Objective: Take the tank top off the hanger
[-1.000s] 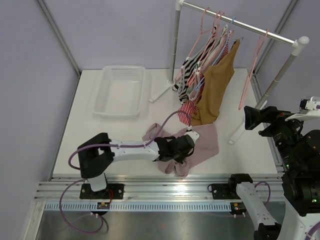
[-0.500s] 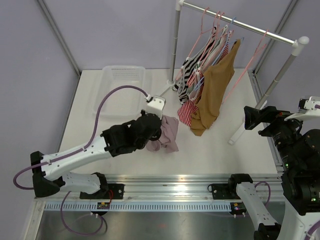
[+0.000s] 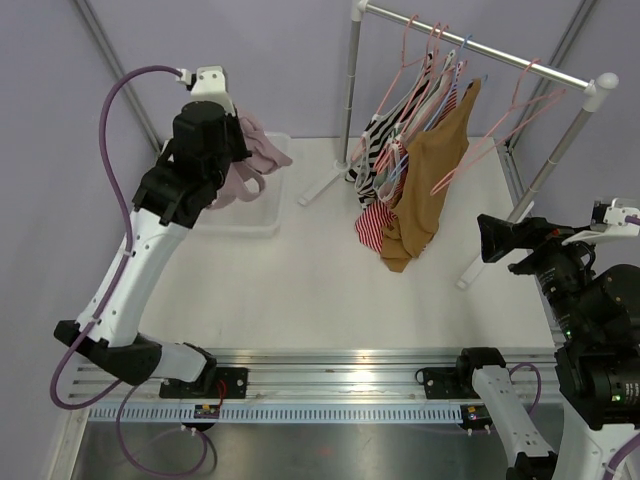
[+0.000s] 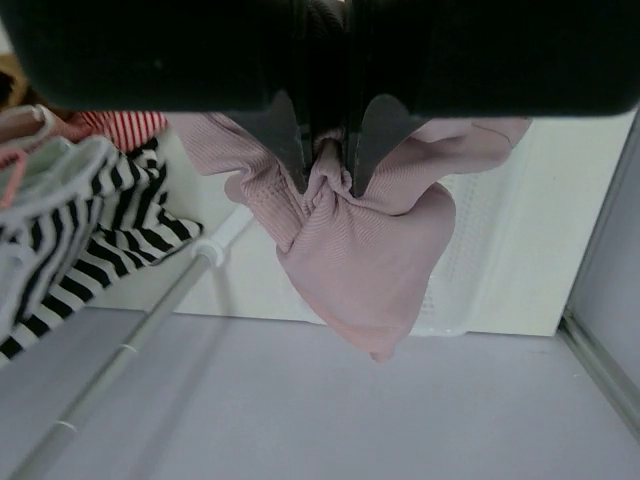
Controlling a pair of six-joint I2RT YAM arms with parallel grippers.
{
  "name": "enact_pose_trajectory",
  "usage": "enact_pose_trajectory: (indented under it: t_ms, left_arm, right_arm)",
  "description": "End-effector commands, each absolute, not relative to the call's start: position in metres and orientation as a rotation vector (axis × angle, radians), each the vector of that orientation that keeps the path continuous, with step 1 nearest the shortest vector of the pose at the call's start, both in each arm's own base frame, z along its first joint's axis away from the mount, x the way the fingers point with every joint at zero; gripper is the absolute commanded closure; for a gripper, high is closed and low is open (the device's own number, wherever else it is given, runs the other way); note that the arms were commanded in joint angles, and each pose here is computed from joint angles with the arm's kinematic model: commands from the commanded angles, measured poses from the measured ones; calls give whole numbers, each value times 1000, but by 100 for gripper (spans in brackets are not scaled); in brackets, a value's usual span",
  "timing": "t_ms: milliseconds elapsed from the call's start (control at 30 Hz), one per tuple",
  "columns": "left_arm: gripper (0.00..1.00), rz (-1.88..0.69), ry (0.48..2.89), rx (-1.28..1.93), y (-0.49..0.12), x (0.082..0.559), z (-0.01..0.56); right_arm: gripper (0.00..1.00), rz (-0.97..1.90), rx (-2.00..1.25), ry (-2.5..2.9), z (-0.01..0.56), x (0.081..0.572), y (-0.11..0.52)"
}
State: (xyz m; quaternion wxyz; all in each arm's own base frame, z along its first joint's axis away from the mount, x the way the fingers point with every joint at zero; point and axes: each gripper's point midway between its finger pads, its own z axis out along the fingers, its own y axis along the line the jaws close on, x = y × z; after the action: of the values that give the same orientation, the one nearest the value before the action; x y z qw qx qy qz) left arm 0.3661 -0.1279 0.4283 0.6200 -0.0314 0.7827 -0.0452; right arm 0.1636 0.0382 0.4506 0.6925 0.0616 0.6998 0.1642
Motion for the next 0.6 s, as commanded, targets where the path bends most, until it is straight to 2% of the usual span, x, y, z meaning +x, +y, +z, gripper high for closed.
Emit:
enact_pose_trajectory:
  t_ms: [0,233,433,467,500,533,567]
  left_arm:
    - [100,-169,1818,1,-125,400,427]
    - [100,-268,1940,-79,-101,493,369]
    - [98,-259,2010,-208,-69,532,322]
    - [93,-250,2036,-231,-62,538,309]
    - [83,-250,2052,-252,-60,538,302]
    - [43,-247,2077,-266,-57,537,294]
    - [17,-244,2089,-279,-54,537,290]
  right_arm:
    - [1,456,109,1482,473,162,51]
    - [1,521,53,1545,468,167,65]
    - [1,545,38,1569,463,170,70]
    - [1,554,38,1573,463,171,71]
    - [0,567,32,1576,464,171,73]
    - [1,586,18,1576,465,170,77]
    - [1,596,14,1574,468,172,78]
